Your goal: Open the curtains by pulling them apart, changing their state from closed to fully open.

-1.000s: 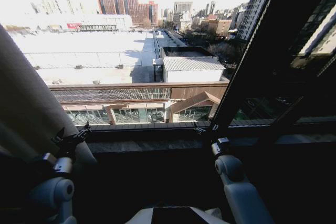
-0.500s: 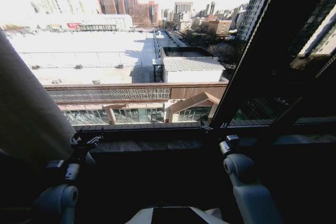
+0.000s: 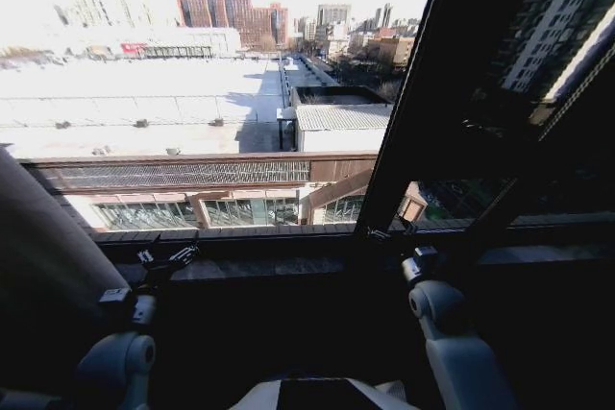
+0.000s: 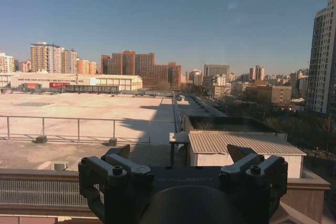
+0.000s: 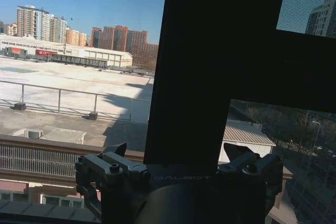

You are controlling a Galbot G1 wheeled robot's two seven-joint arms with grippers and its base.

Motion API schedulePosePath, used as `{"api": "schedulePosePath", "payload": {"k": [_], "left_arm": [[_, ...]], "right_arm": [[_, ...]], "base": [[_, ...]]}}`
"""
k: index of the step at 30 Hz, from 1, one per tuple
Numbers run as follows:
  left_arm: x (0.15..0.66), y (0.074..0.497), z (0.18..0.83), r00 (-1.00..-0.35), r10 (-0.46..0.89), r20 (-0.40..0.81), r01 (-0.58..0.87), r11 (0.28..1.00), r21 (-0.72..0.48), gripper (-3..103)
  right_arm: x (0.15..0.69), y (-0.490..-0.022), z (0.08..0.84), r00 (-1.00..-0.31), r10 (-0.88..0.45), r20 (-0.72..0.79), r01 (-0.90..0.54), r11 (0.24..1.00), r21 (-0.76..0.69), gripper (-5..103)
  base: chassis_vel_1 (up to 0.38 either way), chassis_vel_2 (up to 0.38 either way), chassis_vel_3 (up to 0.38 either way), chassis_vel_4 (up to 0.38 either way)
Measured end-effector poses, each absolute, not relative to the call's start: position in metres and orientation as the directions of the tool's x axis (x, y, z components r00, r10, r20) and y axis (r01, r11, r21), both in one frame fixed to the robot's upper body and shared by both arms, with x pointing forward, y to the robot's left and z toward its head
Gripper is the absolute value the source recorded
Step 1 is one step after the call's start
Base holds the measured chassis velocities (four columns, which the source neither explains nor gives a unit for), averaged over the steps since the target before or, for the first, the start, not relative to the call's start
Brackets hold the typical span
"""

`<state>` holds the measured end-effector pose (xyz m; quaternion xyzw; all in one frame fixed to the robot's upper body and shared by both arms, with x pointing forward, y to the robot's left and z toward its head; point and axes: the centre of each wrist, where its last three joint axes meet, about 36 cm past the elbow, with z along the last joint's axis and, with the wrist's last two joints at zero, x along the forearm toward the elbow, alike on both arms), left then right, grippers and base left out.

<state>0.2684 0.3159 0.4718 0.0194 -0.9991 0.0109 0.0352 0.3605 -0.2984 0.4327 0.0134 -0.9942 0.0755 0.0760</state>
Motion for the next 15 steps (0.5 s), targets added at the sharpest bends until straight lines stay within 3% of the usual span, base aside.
{"api": "schedulePosePath", "payload": {"k": [15], "left_arm": [[0.2763, 0.3159, 0.4643, -0.997, -0.020, 0.076, -0.022, 0.999, -0.024, 100]], "right_arm": [[0.3691, -0.3020, 0.4392, -0.989, -0.010, 0.149, -0.034, 0.986, -0.162, 100]], "base": [[-0.360, -0.354, 0.360, 0.366]]}}
